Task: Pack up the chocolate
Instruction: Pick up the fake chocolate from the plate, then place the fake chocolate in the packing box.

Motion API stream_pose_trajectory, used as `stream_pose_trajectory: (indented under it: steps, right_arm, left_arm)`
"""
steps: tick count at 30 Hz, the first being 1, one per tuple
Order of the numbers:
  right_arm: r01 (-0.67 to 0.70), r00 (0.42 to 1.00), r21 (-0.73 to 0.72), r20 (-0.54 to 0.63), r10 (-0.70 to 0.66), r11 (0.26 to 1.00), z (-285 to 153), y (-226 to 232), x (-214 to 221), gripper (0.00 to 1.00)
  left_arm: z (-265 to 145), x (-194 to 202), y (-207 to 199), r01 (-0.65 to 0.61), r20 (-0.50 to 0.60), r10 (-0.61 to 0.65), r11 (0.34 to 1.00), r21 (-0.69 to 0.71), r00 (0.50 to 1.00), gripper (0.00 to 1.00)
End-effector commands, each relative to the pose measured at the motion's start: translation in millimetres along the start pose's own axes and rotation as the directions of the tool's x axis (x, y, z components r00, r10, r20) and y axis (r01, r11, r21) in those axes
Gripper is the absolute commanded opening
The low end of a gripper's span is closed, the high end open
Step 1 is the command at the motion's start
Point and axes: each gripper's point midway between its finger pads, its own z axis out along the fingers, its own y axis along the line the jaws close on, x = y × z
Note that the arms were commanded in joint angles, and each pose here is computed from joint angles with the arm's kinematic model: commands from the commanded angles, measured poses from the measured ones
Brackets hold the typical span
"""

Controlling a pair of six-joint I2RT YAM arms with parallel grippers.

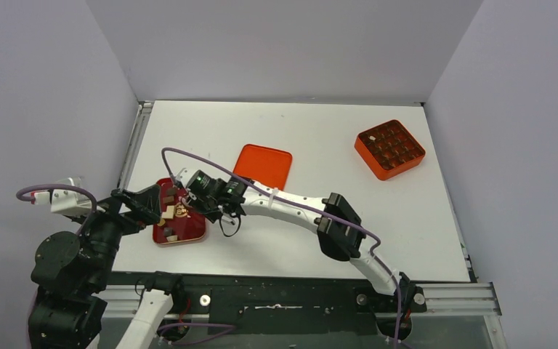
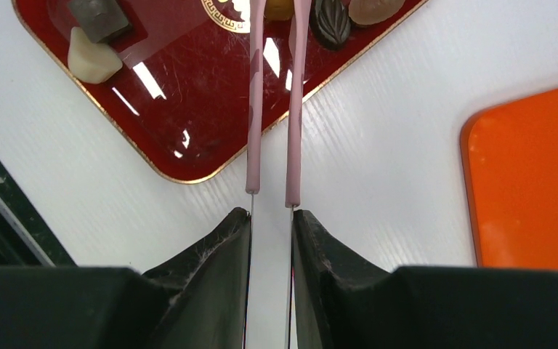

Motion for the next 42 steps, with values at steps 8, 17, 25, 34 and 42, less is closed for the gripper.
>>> stream_pose_trajectory:
  steps: [8, 17, 25, 34, 42]
  right_arm:
    - [-0.067, 0.981, -0.022, 0.180, 0.070, 0.998, -90.1, -14.5, -45.7, 0.24]
    - [-0.177, 0.972, 0.092, 0.175, 0.159, 0.980, -142.0, -85.8, -12.3, 0.24]
    - [-0.320, 0.941, 0.272, 0.204, 0.271, 0.907, -209.0, -190.4, 40.0, 0.25]
    - [-0.599, 0.800, 0.498, 0.321, 0.507, 0.628, -299.0, -312.7, 119.7, 0.25]
    - [-0.728, 0.657, 0.560, 0.409, 0.633, 0.394, -322.1, -367.6, 153.7, 0.25]
  left_arm:
    - [6.6, 1.2, 2.1, -0.025, 0.015, 0.025, 1.000, -0.002, 1.000, 0.97]
    - [33.8, 32.6, -6.0, -0.016, -0.072, 0.020, 0.999, 0.051, 0.997, 0.97]
    - [95.8, 105.5, 1.3, -0.043, -0.235, 0.056, 0.997, 0.063, 0.970, 0.97]
    - [111.4, 225.9, 33.1, 0.140, -0.469, -0.170, 0.985, -0.100, 0.867, 0.97]
    - [112.7, 221.0, 65.6, 0.060, -0.399, -0.155, 0.969, -0.240, 0.904, 0.97]
